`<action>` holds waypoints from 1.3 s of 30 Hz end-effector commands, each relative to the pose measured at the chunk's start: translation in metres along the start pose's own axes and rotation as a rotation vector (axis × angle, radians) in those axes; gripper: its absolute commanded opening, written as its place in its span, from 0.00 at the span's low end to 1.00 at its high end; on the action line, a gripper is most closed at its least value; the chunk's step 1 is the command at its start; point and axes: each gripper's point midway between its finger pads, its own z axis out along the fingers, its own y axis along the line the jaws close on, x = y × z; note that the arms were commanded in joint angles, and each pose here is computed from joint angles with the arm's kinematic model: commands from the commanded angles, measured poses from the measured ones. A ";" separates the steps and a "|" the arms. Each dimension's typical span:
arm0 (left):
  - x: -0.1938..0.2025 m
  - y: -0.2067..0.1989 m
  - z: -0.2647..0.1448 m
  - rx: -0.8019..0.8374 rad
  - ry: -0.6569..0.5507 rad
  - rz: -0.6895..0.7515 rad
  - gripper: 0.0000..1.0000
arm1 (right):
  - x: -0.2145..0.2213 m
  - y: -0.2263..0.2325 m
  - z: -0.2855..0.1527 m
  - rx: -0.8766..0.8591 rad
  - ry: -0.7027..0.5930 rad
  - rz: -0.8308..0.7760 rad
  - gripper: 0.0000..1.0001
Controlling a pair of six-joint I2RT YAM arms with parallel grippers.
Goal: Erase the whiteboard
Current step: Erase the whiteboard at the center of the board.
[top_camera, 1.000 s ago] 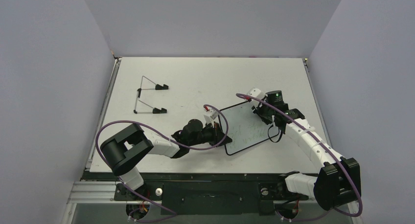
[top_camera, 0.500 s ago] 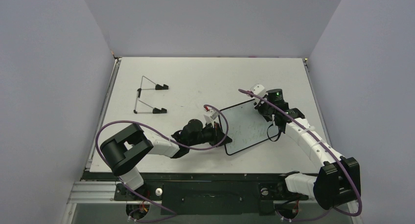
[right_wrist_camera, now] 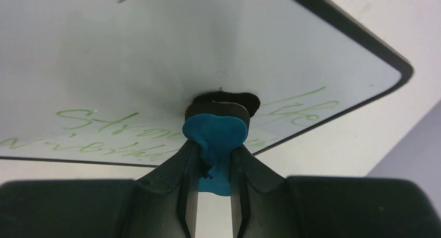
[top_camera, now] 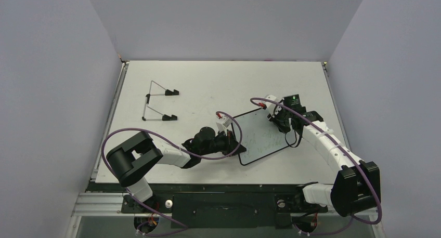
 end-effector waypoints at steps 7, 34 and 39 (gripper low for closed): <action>0.002 -0.020 -0.004 0.078 0.016 0.083 0.00 | -0.018 -0.049 -0.010 0.279 -0.126 0.271 0.00; 0.002 -0.020 -0.005 0.081 0.012 0.084 0.00 | -0.014 -0.034 -0.005 0.134 -0.103 0.219 0.00; 0.002 -0.021 -0.006 0.081 0.010 0.085 0.00 | 0.001 -0.019 -0.001 0.031 -0.014 0.120 0.00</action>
